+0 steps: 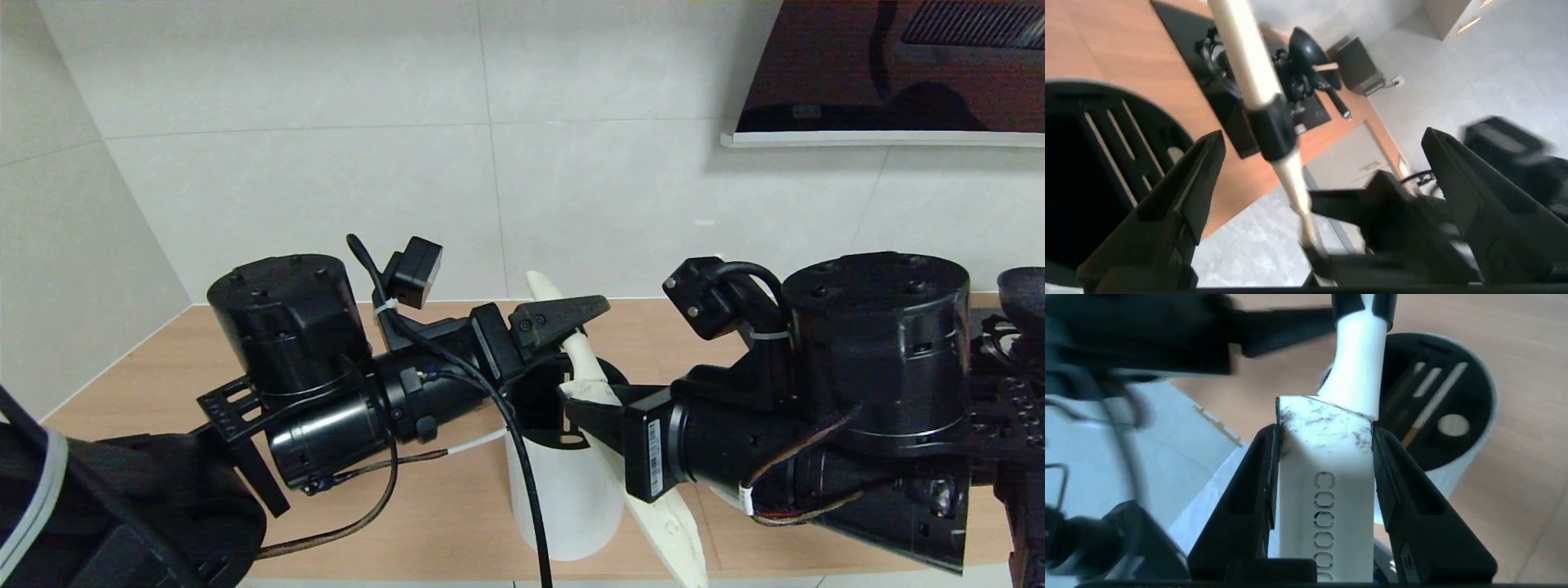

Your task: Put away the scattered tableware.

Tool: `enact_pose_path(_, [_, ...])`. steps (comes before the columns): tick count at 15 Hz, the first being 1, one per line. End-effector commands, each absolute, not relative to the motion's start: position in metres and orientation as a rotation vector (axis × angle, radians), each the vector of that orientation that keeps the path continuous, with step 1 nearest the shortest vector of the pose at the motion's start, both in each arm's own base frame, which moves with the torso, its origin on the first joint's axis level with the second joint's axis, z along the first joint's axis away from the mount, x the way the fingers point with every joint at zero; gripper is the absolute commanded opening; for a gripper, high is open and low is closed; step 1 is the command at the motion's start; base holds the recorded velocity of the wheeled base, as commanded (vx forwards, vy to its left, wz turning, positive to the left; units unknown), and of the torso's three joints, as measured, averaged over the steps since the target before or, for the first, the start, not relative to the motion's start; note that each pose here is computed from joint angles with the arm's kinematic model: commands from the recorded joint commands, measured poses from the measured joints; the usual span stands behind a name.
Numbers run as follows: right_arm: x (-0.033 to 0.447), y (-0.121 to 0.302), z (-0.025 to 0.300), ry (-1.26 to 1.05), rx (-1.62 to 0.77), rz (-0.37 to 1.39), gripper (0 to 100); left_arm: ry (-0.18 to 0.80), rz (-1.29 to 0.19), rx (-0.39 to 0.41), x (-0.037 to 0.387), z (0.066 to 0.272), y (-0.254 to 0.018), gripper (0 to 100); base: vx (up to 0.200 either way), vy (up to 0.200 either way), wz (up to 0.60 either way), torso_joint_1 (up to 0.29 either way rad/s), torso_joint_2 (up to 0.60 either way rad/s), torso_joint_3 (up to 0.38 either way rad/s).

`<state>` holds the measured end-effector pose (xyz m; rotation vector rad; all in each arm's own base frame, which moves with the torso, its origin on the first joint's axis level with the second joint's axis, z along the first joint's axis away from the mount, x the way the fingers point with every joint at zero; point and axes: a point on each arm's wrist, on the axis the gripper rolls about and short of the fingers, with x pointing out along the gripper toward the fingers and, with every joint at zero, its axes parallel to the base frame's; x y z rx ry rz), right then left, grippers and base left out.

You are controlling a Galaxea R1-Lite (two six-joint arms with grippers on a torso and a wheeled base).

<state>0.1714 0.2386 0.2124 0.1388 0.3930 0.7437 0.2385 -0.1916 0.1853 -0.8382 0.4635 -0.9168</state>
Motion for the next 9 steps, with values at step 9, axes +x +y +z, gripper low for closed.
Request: enact_pose_path(9, [0.1705, 0.2392, 0.2102, 0.400, 0.134, 0.748, 0, 0.487, -0.908, -0.832, 0.2393, 0.1780, -0.1978, 100, 0.000, 0.000, 0.00, 0.000, 0.00, 0.000])
